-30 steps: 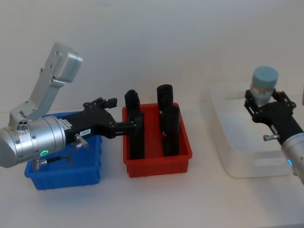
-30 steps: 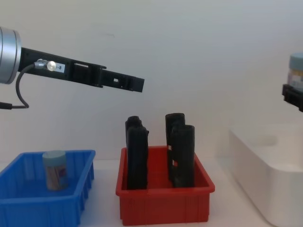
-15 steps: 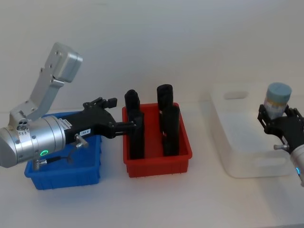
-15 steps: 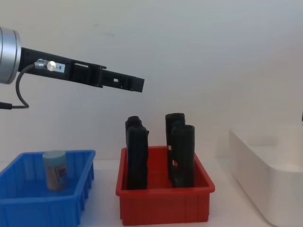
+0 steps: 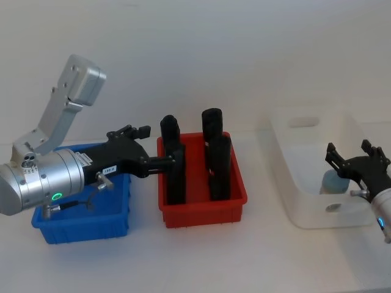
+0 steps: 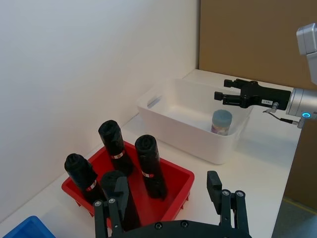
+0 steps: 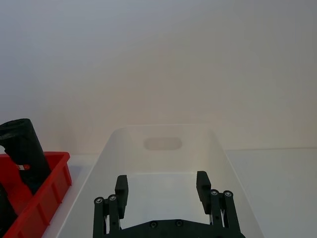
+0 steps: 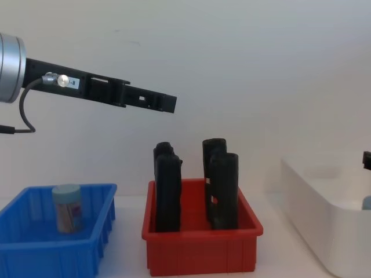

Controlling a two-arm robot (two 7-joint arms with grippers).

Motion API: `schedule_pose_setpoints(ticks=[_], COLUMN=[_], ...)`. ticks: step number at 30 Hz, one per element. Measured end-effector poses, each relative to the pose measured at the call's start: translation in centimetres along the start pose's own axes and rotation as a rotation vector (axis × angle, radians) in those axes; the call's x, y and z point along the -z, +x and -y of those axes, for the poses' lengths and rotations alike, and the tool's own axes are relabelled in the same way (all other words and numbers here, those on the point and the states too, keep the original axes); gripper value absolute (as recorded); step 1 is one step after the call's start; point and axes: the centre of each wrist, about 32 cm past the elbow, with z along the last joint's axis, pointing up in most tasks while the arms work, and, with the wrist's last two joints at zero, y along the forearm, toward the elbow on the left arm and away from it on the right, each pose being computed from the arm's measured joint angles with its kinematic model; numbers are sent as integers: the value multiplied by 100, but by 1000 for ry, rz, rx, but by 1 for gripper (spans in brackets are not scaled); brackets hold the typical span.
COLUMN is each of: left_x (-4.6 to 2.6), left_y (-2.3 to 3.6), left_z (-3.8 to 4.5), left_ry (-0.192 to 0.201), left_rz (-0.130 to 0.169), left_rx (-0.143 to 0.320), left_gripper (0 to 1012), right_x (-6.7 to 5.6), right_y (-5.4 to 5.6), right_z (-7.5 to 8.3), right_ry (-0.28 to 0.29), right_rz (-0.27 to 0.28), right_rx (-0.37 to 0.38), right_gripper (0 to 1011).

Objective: Pick the cotton swabs from the blue box and place them into the white box.

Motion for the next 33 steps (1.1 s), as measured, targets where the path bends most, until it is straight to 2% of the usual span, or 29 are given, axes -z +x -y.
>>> schedule_pose_setpoints(ticks=[7,33], left_x=[0,0], left_y=[0,0], left_z=[0,0], left_ry=[0,0], left_rz=[0,0], left_rx=[0,0], left_gripper=[1004,1004], right_x=[24,-1], right_y=[11,21], right_z=[-33,-57], right_ry=[-7,25], right_rz=[-6,-7], right_rx=[-7,-19], right_gripper=[999,1002])
